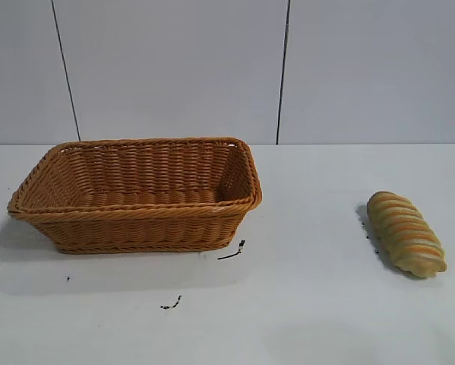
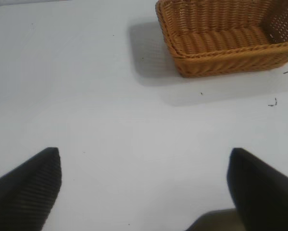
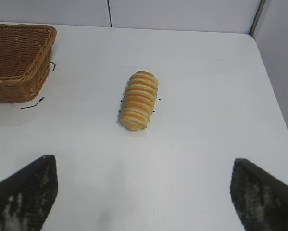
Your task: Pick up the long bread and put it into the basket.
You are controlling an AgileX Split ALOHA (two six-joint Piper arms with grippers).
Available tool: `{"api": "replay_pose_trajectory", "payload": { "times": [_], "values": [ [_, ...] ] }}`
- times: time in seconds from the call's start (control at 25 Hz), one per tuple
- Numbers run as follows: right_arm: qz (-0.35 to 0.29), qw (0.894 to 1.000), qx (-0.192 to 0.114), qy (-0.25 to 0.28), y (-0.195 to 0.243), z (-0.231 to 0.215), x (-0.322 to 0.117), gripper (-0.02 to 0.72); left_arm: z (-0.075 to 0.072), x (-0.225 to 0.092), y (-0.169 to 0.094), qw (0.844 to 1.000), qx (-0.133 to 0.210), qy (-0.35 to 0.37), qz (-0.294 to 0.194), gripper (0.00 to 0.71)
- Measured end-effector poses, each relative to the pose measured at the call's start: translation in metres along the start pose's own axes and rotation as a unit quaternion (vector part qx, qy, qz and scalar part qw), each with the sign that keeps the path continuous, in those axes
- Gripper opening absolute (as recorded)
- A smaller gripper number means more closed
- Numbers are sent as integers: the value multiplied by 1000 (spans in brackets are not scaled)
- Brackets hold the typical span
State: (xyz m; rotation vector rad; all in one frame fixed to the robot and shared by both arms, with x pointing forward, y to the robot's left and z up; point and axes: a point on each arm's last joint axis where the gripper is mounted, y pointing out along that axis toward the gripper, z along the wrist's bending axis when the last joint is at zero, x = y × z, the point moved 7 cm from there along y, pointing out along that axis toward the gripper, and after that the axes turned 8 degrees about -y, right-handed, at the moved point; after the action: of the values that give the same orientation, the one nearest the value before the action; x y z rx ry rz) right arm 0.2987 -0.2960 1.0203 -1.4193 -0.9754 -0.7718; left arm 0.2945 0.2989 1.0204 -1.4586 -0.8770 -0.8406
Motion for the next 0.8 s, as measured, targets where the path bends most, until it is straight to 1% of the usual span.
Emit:
{"api": "replay_pose_trajectory", "payload": {
  "times": [0.36,0.44,0.64,0.72,0.8],
  "values": [
    [-1,1000,0,0,0,0,1,672,0,0,0,1000,0,0,0,696],
    [10,1000,1,0,1,0,4,672,0,0,0,1000,0,0,0,696],
    [87,996,9,0,22,-3,25,672,0,0,0,1000,0,0,0,696],
    [127,992,13,0,36,-3,33,672,0,0,0,1000,0,0,0,696],
    [173,985,18,0,55,-4,40,672,0,0,0,1000,0,0,0,696]
  ]
}}
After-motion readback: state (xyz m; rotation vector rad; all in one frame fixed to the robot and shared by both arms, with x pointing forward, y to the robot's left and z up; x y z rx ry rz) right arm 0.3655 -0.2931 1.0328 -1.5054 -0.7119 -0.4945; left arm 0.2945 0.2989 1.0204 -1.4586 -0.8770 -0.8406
